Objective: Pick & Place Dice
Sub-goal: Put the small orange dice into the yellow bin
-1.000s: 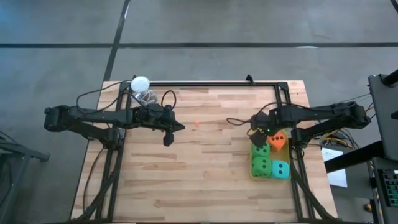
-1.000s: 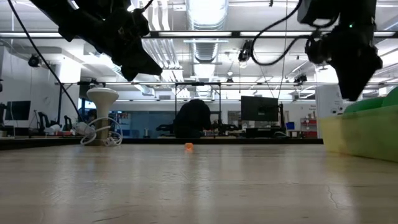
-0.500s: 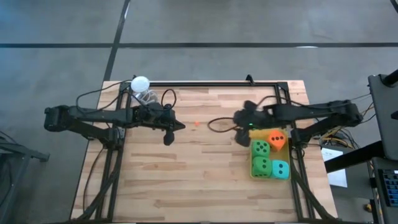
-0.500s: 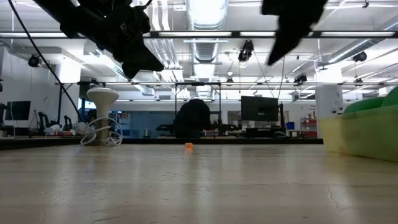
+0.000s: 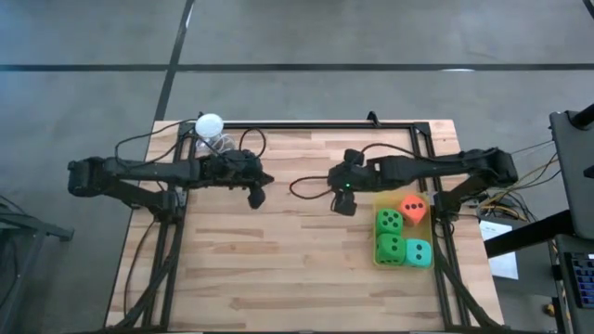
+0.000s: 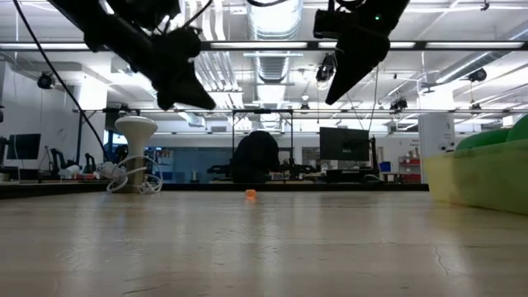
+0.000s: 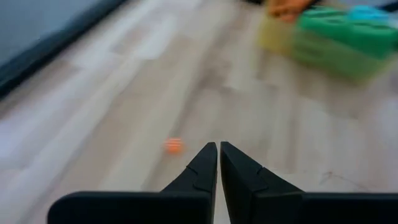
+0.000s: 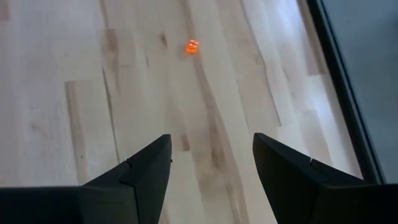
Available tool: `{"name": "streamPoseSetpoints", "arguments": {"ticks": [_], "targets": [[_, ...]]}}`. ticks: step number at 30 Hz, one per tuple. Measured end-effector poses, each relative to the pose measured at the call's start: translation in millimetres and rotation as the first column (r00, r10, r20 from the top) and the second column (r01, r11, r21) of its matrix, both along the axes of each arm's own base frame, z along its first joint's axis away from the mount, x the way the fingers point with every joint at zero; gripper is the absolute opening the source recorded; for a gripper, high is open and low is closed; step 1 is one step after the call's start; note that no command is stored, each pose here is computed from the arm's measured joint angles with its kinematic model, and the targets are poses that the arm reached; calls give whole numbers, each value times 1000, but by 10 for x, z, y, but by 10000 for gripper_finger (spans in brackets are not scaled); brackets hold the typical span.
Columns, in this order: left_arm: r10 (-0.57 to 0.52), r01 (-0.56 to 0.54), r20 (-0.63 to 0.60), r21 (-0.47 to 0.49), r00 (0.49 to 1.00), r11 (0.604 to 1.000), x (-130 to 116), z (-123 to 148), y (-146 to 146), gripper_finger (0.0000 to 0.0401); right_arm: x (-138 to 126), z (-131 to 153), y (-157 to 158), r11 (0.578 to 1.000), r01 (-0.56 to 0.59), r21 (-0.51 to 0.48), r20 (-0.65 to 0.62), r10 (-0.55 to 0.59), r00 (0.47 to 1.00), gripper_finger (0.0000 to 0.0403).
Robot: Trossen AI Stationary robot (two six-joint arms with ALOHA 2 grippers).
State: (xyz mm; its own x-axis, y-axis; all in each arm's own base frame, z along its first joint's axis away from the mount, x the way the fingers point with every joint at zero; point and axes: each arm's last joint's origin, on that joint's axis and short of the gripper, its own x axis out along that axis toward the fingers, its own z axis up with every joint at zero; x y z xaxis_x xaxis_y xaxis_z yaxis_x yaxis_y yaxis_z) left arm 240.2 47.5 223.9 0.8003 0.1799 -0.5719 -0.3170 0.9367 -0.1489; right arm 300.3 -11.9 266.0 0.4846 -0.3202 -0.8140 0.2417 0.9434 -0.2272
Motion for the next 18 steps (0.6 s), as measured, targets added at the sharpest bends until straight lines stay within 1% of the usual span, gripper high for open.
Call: {"name": "streamPoseSetpoints", "arguments": {"ticks": [1, 3, 6, 9, 10, 14, 18], "targets": [[36, -36, -9, 7, 999, 999, 4, -19, 36, 26, -27, 11, -1, 1000, 10, 1, 4, -10, 1000, 221], [82, -82, -34, -9, 996, 997, 22, -84, 128, 26, -84, 36, -5, 999, 39, -1, 20, -38, 999, 221], [132, -137, -69, -78, 989, 987, 97, -191, 267, 26, -172, 109, -4, 998, 63, 14, 60, -64, 996, 221], [223, -237, -100, -163, 970, 958, 197, -282, 421, 26, -252, 171, 1, 997, 78, 29, 96, -81, 992, 221], [237, -255, -113, -183, 965, 949, 231, -315, 468, 26, -276, 180, 2, 996, 79, 30, 105, -82, 991, 221], [199, -232, -151, -246, 968, 941, 422, -422, 569, 26, -354, 172, 4, 997, 71, 28, 145, -74, 987, 221], [162, -206, -174, -282, 971, 937, 619, -473, 628, 26, -429, 99, 5, 997, 70, 26, 135, -73, 988, 221]]}}
